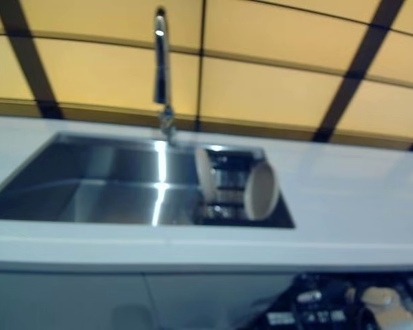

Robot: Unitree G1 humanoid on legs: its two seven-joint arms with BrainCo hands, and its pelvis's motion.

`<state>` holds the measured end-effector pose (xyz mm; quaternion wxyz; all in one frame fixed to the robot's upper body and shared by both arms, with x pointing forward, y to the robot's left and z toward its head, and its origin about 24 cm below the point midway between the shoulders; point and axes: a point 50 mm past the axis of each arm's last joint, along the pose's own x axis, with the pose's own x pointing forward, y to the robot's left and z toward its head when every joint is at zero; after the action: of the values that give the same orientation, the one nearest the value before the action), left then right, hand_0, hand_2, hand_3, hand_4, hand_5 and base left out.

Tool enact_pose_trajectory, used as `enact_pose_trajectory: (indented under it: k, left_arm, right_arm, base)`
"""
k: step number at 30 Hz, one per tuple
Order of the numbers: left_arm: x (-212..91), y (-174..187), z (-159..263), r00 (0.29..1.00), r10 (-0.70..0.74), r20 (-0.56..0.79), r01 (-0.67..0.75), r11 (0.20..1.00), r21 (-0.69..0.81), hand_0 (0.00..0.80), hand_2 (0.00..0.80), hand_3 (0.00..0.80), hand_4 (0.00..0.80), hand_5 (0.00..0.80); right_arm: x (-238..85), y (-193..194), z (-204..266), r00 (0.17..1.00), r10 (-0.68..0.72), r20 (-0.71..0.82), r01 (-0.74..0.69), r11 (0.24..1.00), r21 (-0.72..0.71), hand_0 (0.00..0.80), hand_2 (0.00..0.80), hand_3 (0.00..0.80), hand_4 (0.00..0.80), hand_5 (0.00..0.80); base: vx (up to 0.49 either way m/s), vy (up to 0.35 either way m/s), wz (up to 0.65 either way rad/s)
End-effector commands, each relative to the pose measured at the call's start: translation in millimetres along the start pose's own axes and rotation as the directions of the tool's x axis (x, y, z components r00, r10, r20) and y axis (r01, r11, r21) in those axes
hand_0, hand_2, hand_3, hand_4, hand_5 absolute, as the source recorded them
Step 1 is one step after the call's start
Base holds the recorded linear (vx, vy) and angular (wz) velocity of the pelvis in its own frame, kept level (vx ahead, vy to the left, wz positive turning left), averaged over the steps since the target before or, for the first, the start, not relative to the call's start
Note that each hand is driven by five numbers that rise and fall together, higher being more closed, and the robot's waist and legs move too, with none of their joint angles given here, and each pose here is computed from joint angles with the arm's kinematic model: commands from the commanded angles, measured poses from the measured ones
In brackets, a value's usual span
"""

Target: Take plates into dishwasher

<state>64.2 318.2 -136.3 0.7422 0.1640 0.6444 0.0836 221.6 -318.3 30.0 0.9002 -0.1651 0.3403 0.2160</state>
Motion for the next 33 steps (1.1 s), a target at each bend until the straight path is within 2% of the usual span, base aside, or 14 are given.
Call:
enact_pose_trajectory:
  k: [1,2,6,11,14,17,21,24,28,33]
  left_arm:
    - [-1.6,16.6,-16.5,0.996,0.075,-0.058,-0.078,0.995,-0.064,0.000,0.000,0.000,0.000,0.000]
    - [-1.8,17.9,-20.0,0.994,0.086,-0.073,-0.092,0.992,-0.087,0.000,0.000,0.000,0.000,0.000]
    - [-1.3,16.7,-14.7,0.993,0.099,-0.072,-0.108,0.984,-0.139,0.000,0.000,0.000,0.000,0.000]
    - [-0.2,10.9,-2.0,0.995,0.095,-0.034,-0.100,0.974,-0.201,0.000,0.000,0.000,0.000,0.000]
    - [-0.1,4.2,7.1,0.997,0.075,-0.002,-0.074,0.976,-0.205,0.000,0.000,0.000,0.000,0.000]
    - [-0.7,4.5,14.9,0.998,0.066,0.012,-0.062,0.977,-0.204,0.000,0.000,0.000,0.000,0.000]
    - [-0.6,6.2,12.9,0.998,0.069,0.010,-0.066,0.983,-0.174,0.000,0.000,0.000,0.000,0.000]
    - [-0.1,8.4,2.5,0.997,0.073,-0.012,-0.074,0.983,-0.169,0.000,0.000,0.000,0.000,0.000]
    - [0.5,3.6,-2.9,0.998,0.065,-0.017,-0.067,0.981,-0.183,0.000,0.000,0.000,0.000,0.000]
    - [0.7,2.2,3.5,0.998,0.058,0.000,-0.057,0.982,-0.181,0.000,0.000,0.000,0.000,0.000]
  right_arm:
    - [-8.6,-20.5,33.3,0.983,-0.105,0.148,0.104,0.994,0.020,0.000,0.000,0.000,0.000,0.000]
    - [-11.3,-27.9,39.9,0.973,-0.159,0.166,0.157,0.987,0.029,0.000,0.000,0.000,0.000,0.000]
    - [-20.4,-42.7,61.6,0.955,-0.218,0.201,0.219,0.976,0.020,0.000,0.000,0.000,0.000,0.000]
    - [-21.6,-45.2,85.8,0.969,-0.143,0.201,0.161,0.984,-0.074,0.000,0.000,0.000,0.000,0.000]
    - [-24.3,-51.1,101.6,0.969,-0.119,0.217,0.144,0.984,-0.103,0.000,0.000,0.000,0.000,0.000]
    - [-30.4,-49.9,117.8,0.959,-0.056,0.278,0.085,0.992,-0.094,0.000,0.000,0.000,0.000,0.000]
    - [-44.1,-56.8,109.1,0.946,-0.059,0.318,0.076,0.996,-0.039,0.000,0.000,0.000,0.000,0.000]
    - [-50.0,-67.5,92.9,0.959,-0.133,0.252,0.145,0.989,-0.030,0.000,0.000,0.000,0.000,0.000]
    - [-58.8,-81.7,69.8,0.967,-0.238,0.088,0.243,0.968,-0.059,0.000,0.000,0.000,0.000,0.000]
    - [-67.1,-92.9,66.9,0.955,-0.295,0.023,0.296,0.952,-0.075,0.000,0.000,0.000,0.000,0.000]
  base:
    - [0.091,-0.102,-0.41]
    - [0.077,-0.068,-0.26]
    - [0.100,-0.049,-0.30]
    - [0.042,-0.058,-0.15]
    - [0.116,0.112,-0.69]
    - [0.036,0.175,-0.65]
    - [0.055,0.093,-0.37]
    - [0.034,0.004,-0.13]
    - [-0.014,0.034,0.28]
    - [-0.025,0.003,0.13]
